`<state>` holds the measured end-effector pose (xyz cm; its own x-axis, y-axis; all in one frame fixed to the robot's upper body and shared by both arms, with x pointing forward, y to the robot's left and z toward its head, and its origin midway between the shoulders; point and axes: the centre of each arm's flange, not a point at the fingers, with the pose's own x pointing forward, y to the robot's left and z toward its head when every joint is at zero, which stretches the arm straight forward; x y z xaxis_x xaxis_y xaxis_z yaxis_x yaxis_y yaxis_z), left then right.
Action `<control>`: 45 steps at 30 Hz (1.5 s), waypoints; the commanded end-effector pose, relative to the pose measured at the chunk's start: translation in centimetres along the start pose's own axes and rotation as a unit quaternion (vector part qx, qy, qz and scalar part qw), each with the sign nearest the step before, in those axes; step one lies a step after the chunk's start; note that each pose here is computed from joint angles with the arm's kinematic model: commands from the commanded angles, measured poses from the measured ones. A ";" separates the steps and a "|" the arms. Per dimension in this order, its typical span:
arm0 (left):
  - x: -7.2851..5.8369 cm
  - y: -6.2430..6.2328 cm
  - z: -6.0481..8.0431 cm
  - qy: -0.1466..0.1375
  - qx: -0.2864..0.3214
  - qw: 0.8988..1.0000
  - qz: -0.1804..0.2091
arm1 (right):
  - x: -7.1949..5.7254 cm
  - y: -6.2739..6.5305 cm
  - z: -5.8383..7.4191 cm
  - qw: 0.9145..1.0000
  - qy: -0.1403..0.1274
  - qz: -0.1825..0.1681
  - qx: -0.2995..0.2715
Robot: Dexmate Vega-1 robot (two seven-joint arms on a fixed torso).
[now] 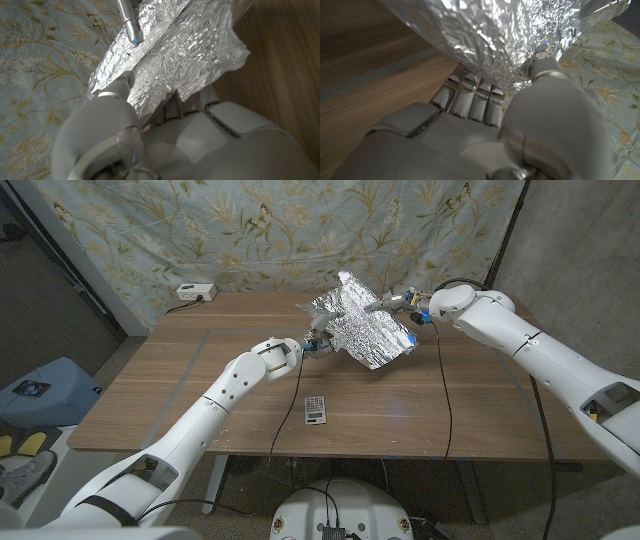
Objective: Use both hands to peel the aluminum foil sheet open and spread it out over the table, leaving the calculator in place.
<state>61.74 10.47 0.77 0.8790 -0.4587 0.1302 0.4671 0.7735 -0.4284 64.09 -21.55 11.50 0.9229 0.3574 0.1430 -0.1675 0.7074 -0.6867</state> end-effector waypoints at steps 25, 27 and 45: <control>0.2 1.2 0.1 -0.023 -0.022 0.999 0.033 | 0.0 -0.8 0.0 1.000 0.003 -0.023 -0.010; 0.2 1.3 0.1 -0.023 -0.022 0.999 0.033 | -0.1 -0.8 0.0 1.000 0.003 -0.025 -0.010; -0.1 1.3 -0.3 -0.022 -0.019 0.999 0.031 | -0.6 -1.7 -1.1 0.999 0.013 0.008 0.038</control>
<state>62.47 11.27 0.11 0.9107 -0.3888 0.1394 0.4060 0.7802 -0.4759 64.08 -22.89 12.02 0.9314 0.3305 0.1522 -0.1503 0.7304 -0.6663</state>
